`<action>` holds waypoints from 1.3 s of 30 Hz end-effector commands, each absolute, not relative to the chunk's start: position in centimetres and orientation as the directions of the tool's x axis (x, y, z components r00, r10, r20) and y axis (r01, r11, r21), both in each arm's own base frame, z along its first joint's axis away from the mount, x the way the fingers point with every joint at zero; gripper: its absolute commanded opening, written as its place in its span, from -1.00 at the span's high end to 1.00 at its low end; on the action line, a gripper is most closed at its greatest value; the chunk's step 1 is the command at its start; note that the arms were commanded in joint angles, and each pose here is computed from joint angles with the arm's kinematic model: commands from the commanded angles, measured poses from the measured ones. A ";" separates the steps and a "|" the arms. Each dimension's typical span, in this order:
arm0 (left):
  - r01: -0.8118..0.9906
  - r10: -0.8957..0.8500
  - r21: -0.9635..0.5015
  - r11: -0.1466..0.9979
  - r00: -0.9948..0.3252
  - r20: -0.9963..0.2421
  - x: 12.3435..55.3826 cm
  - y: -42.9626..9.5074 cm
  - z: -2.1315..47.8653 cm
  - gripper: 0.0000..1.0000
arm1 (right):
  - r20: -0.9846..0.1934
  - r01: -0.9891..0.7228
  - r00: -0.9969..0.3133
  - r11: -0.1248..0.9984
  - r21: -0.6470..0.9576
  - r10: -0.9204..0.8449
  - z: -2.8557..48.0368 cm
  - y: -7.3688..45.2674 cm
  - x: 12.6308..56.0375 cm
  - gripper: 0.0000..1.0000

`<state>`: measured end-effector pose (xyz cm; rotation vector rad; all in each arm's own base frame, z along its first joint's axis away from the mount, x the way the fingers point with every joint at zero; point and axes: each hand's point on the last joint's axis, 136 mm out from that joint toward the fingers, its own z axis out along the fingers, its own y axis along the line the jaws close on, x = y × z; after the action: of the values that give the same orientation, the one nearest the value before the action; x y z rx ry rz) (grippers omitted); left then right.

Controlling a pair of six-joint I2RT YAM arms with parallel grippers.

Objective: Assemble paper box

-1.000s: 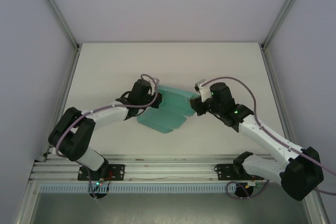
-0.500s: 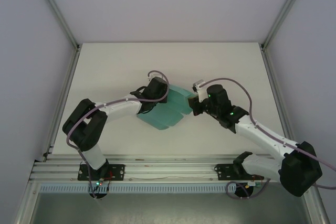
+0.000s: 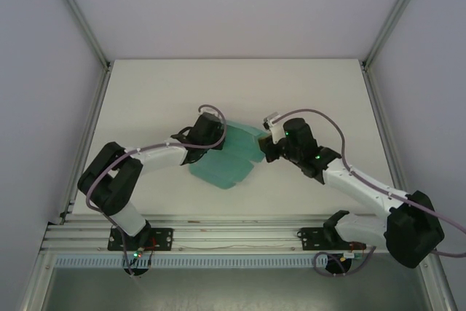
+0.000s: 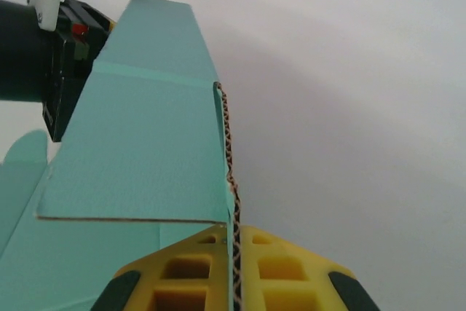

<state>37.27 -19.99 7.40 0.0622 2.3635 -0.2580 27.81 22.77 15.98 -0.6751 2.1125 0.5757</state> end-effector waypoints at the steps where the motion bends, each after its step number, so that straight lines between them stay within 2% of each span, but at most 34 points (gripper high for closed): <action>1: 0.175 -0.001 -0.173 0.969 -0.698 -0.716 37.5 -20.1 8.2 0.18 | -0.794 -0.684 -0.514 0.713 0.153 -0.323 14.2 22.9 27.0 1.00; 5: 0.204 0.009 -0.193 0.960 -0.709 -0.705 37.0 -20.4 7.8 0.04 | -0.783 -0.676 -0.525 0.722 0.146 -0.333 13.6 22.5 27.1 1.00; 10: 0.229 -0.013 -0.243 0.943 -0.703 -0.711 37.3 -21.2 7.5 0.06 | -0.785 -0.666 -0.530 0.731 0.149 -0.322 13.5 22.3 27.4 1.00; 17: 0.211 -0.019 -0.241 0.947 -0.712 -0.702 38.3 -21.2 6.4 0.50 | -0.762 -0.648 -0.556 0.747 0.148 -0.331 12.9 21.7 27.6 1.00; 23: 0.202 0.003 -0.200 0.959 -0.711 -0.703 38.8 -21.0 5.5 0.62 | -0.760 -0.642 -0.563 0.751 0.154 -0.325 12.9 21.6 27.7 1.00; 27: 0.194 0.004 -0.194 0.962 -0.717 -0.697 38.8 -20.9 4.9 0.86 | -0.754 -0.626 -0.573 0.765 0.151 -0.320 12.8 21.4 27.8 0.98; 32: 0.187 0.003 -0.177 0.966 -0.697 -0.717 38.6 -20.8 5.3 1.00 | -0.759 -0.559 -0.583 0.820 0.118 -0.288 13.4 20.0 28.5 0.41; 36: 0.190 0.014 -0.160 0.969 -0.684 -0.729 38.2 -20.7 5.5 1.00 | -0.788 -0.480 -0.564 0.875 0.069 -0.247 15.0 18.0 28.9 -0.35; 39: 0.166 0.024 -0.129 0.978 -0.695 -0.718 37.9 -20.3 5.5 1.00 | -0.820 -0.437 -0.535 0.897 0.066 -0.201 17.1 17.1 28.9 -0.63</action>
<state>38.71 -21.65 6.41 0.1358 2.2948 -0.3420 28.50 18.90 14.89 -0.5608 2.1861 0.4025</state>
